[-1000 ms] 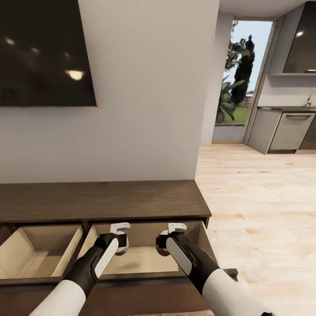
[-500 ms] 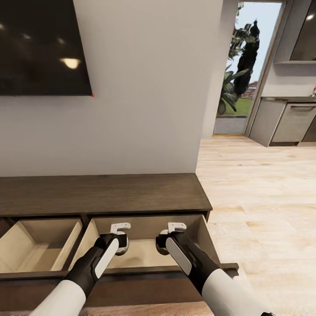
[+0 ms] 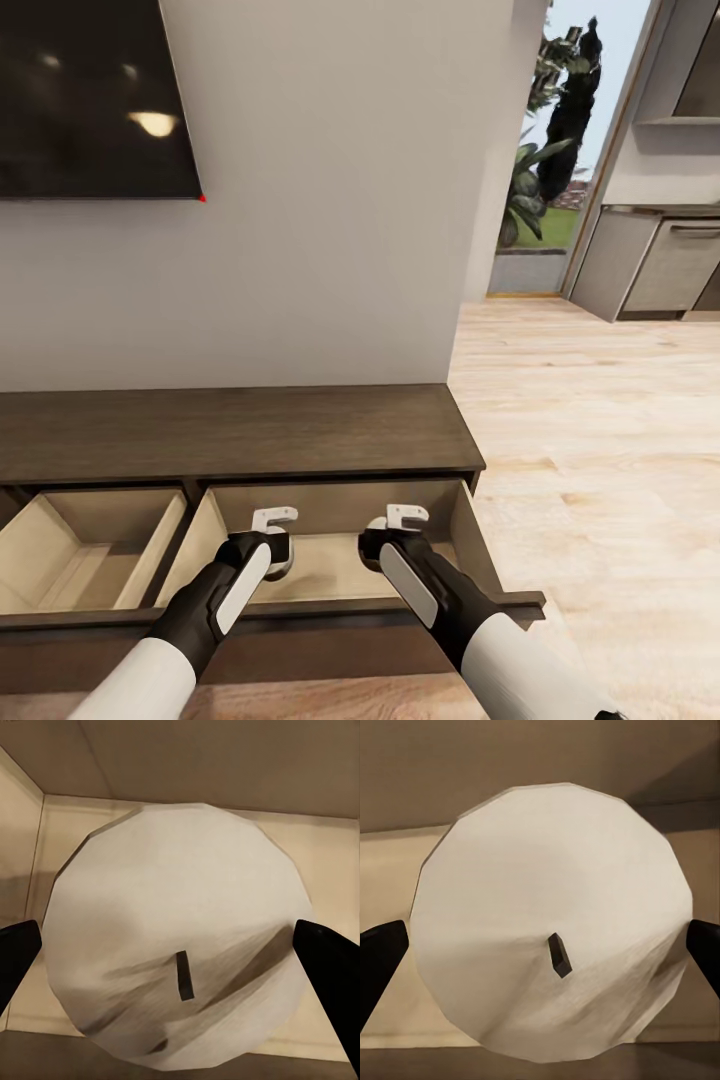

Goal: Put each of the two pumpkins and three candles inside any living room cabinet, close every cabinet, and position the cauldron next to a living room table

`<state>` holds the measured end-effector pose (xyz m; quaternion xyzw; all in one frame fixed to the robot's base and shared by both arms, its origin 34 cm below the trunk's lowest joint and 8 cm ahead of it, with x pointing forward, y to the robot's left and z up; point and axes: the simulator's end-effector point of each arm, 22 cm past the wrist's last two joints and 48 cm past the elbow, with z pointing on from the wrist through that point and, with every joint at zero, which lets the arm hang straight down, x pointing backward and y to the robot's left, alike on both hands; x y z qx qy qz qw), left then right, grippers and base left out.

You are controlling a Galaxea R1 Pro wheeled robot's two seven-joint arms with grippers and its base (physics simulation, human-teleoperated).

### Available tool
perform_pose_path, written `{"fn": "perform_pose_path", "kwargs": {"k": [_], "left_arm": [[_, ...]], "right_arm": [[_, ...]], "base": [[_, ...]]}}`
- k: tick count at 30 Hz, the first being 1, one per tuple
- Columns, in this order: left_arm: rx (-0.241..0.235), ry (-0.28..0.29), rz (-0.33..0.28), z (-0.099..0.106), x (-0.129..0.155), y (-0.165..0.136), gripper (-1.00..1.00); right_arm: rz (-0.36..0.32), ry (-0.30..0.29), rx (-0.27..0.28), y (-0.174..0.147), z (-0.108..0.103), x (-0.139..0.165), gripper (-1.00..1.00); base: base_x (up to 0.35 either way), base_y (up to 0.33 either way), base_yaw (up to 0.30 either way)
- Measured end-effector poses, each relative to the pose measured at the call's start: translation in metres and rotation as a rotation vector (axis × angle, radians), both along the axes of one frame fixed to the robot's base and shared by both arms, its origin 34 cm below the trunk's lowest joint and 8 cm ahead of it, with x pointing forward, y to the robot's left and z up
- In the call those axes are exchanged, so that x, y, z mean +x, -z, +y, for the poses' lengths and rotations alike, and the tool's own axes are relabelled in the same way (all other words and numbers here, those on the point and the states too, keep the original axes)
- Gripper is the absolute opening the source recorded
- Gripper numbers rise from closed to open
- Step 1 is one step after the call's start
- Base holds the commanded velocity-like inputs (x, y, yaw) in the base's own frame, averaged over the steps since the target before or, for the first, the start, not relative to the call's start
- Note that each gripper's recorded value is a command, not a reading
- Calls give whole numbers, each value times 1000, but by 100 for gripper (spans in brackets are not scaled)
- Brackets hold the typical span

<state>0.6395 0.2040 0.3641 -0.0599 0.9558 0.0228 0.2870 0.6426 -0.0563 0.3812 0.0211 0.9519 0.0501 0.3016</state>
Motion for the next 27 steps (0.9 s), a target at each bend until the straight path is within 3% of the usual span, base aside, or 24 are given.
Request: {"fn": "perform_pose_path", "kwargs": {"k": [27], "left_arm": [[0, 2, 1, -1, 0, 0, -100]], "right_arm": [[20, 11, -9, 8, -7, -4, -100]], "base": [[60, 7, 0]]}}
